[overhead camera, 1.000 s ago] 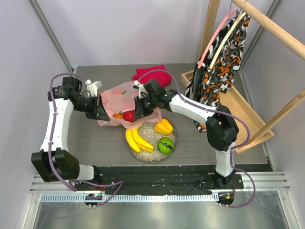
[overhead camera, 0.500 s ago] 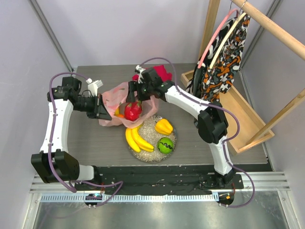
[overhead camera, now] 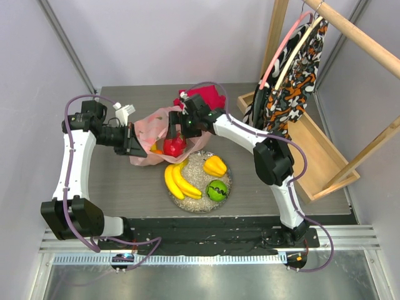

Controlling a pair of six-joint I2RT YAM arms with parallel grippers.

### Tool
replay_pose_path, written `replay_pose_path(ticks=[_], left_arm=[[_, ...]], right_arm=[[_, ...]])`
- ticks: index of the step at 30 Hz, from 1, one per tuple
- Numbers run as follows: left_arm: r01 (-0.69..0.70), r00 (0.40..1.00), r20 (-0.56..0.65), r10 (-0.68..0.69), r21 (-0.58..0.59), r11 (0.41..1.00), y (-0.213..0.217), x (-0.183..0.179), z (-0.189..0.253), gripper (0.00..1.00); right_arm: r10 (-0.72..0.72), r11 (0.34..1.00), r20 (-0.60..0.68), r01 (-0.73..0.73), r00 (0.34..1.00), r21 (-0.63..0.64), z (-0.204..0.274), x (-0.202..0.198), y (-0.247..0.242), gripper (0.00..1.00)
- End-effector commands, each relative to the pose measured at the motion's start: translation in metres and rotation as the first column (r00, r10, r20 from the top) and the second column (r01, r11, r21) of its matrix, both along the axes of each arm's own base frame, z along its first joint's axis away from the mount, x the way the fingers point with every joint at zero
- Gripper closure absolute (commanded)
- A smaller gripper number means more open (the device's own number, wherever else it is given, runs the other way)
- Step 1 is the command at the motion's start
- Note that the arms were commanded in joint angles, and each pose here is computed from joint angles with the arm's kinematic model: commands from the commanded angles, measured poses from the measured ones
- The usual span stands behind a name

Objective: Take the fake fruits out of the plastic bag

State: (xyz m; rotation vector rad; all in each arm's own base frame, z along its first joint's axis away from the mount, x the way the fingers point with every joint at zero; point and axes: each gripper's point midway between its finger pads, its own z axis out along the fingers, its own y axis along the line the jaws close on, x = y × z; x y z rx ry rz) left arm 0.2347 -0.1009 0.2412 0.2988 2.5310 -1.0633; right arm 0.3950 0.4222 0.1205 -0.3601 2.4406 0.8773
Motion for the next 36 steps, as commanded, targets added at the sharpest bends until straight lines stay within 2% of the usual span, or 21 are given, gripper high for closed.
replay_pose_path(ticks=[1,5,10,19,20,21,22,23,26,30,33,36], left_arm=[[0.029,0.998,-0.050,-0.032,-0.050,0.998,-0.009,-0.018,0.012,0.99],[0.035,0.998,-0.055,-0.038,-0.059,0.998,-0.011,-0.016,0.012,0.99],[0.042,0.997,-0.068,-0.046,-0.062,0.997,-0.012,-0.017,0.010,0.99],[0.039,0.996,-0.079,-0.042,-0.047,0.998,-0.010,-0.015,0.006,0.99],[0.040,0.996,-0.082,-0.044,-0.045,0.998,-0.010,-0.015,0.006,0.99],[0.042,0.995,-0.087,-0.046,-0.044,0.998,-0.010,-0.016,0.006,0.99],[0.043,0.996,-0.082,-0.047,-0.040,0.998,-0.009,-0.016,0.006,0.99],[0.044,0.996,-0.081,-0.047,-0.036,0.998,-0.009,-0.015,0.006,0.99],[0.042,0.996,-0.082,-0.044,-0.031,0.999,-0.008,-0.016,0.006,0.99],[0.040,0.997,-0.068,-0.042,-0.030,0.999,-0.008,-0.012,0.005,0.99],[0.035,0.998,-0.059,-0.036,-0.028,0.999,-0.007,-0.004,0.006,0.99],[0.036,0.998,-0.046,-0.038,-0.031,0.999,-0.007,0.001,0.010,0.99]], right_arm=[[0.005,0.999,-0.005,-0.004,1.000,0.038,0.023,-0.011,0.004,0.00],[-0.019,1.000,-0.065,0.020,0.998,0.011,0.006,-0.025,0.000,0.00],[-0.059,0.998,-0.115,0.057,0.992,-0.017,-0.022,-0.020,0.006,0.00],[-0.056,0.997,-0.176,0.064,0.983,0.044,-0.048,-0.010,0.038,0.03],[-0.045,0.997,-0.194,0.055,0.980,0.047,-0.055,-0.011,0.038,0.11],[-0.035,0.997,-0.192,0.047,0.981,0.063,-0.054,-0.008,0.037,0.25],[-0.019,0.997,-0.186,0.033,0.982,0.072,-0.057,-0.007,0.035,0.34],[-0.006,0.995,-0.161,0.022,0.987,0.100,-0.049,-0.001,0.036,0.52],[0.036,0.989,-0.103,-0.021,0.994,0.144,-0.026,0.009,0.032,0.71],[0.077,0.977,-0.035,-0.068,0.996,0.204,0.026,0.009,0.021,0.82],[0.101,0.975,-0.022,-0.094,0.995,0.201,0.039,0.000,0.011,0.89],[0.098,0.975,-0.025,-0.091,0.995,0.204,0.046,-0.009,0.005,0.89]])
